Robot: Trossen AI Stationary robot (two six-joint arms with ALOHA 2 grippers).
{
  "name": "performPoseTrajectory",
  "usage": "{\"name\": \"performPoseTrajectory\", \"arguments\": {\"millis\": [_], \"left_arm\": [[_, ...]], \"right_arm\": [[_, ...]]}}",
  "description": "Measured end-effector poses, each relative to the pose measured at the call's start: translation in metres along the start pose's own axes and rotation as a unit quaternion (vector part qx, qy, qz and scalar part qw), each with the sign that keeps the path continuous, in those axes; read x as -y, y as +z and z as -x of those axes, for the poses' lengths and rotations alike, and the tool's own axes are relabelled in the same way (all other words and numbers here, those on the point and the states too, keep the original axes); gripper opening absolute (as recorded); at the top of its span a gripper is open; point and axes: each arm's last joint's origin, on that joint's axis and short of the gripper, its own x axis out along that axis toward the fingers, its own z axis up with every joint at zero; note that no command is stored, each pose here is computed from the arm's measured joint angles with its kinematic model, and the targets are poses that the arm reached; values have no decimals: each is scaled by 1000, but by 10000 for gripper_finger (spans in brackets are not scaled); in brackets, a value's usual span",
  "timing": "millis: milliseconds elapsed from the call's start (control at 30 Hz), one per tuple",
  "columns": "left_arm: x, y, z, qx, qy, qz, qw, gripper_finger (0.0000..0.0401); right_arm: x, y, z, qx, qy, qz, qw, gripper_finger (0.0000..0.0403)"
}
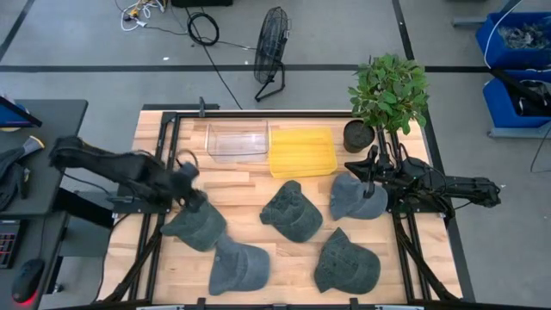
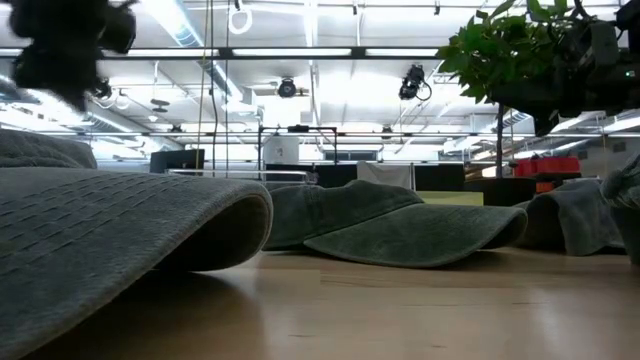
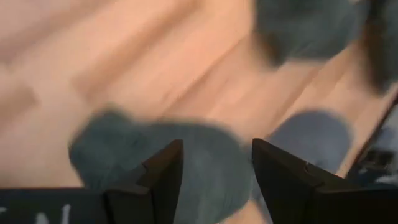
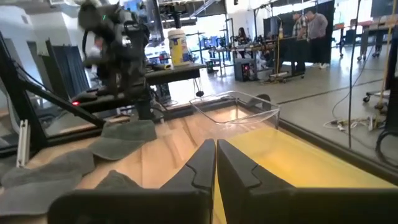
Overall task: Pick & Place hat
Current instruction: Put the top left black cap into the yellow bin
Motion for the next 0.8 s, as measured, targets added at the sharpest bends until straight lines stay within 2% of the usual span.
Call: {"name": "performPoseTrajectory", "arguments": {"millis": [233,333,400,500,667,800], "left_arm": [[-10,-28,-50,-76,116,59,989,208],[-12,-38,-61,-135,126,94,978,213],[-9,-43,-65,-149,114,96,977,213],[-5,-45,-67,-142,97,86,981,210],[-6,-44,-68,-91,98,57,989,208],[-25,-52,-86,-76,119,86,986,192]], "right_arm": [[0,0,0,0,0,1,1000,23],[0,0,0,0,0,-2,1000,23],[0,0,0,0,0,-3,1000,23],[0,0,0,0,0,-3,1000,23],[0,0,0,0,0,-3,1000,23],[0,0,0,0,0,-3,1000,23]]}}
